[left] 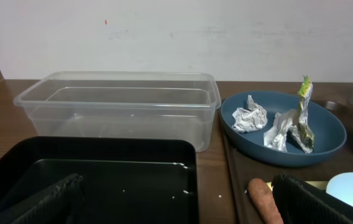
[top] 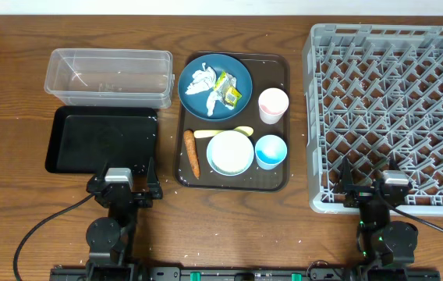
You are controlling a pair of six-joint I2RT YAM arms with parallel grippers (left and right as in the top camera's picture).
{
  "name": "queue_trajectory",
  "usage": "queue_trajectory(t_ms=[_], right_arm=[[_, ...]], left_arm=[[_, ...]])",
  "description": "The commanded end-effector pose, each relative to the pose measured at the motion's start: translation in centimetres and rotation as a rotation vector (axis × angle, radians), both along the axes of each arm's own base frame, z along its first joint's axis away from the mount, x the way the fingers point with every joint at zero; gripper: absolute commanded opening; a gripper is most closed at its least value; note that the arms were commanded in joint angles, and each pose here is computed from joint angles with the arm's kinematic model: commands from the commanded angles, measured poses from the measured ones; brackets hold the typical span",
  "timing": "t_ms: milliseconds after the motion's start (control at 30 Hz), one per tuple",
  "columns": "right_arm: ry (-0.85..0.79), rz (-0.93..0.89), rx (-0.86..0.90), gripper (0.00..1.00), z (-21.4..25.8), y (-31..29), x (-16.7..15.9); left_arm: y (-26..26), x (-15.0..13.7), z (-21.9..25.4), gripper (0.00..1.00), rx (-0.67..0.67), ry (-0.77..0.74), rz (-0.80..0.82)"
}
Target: Sort waste into correct bins and load items into the dishwasher rack
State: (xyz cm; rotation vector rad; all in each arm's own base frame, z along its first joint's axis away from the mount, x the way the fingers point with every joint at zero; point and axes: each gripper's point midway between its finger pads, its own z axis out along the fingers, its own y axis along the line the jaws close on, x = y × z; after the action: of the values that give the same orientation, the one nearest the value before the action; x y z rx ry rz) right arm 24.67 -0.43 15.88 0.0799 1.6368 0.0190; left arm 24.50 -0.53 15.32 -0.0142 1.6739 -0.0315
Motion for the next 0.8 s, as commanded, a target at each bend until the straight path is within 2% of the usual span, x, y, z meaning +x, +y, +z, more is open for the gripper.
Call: queue_trajectory(t_ms=[0,133,267,467,567,767], right_arm=[[-0.004,0.003,-0.01,0.99,0.1,0.0,0.0],[-0.071,0.046,-0.006,0.99,1.7,0.8,0.1],[-0.201,0.272,-0.012,0.99,4.9,4.6,-0.6],[-0.261,0.309,0.04,0.99,7.7,5.2,-1.2],[-0.26,0.309,0.04,0.99,9.5,5.2,-1.3],[-0.166,0.319,0.009,0.99,13.0,5.4,-0.4]], left_arm=[[-0.8,-0.1,-1.6,0.98,0.01,0.05,-0.046],[-2.2,-0.2,-1.0,0.98,-0.004,0.026,-0.13],[-2.2,0.0,0.7,0.98,-0.062,-0.022,-0.123],[-3.6,0.4,5.1,0.98,-0.083,-0.012,-0.204],[-4.2,1.8,7.9,0.98,-0.088,0.033,-0.232],[-5.7,7.1,12.0,0.98,-0.114,0.229,-0.291]])
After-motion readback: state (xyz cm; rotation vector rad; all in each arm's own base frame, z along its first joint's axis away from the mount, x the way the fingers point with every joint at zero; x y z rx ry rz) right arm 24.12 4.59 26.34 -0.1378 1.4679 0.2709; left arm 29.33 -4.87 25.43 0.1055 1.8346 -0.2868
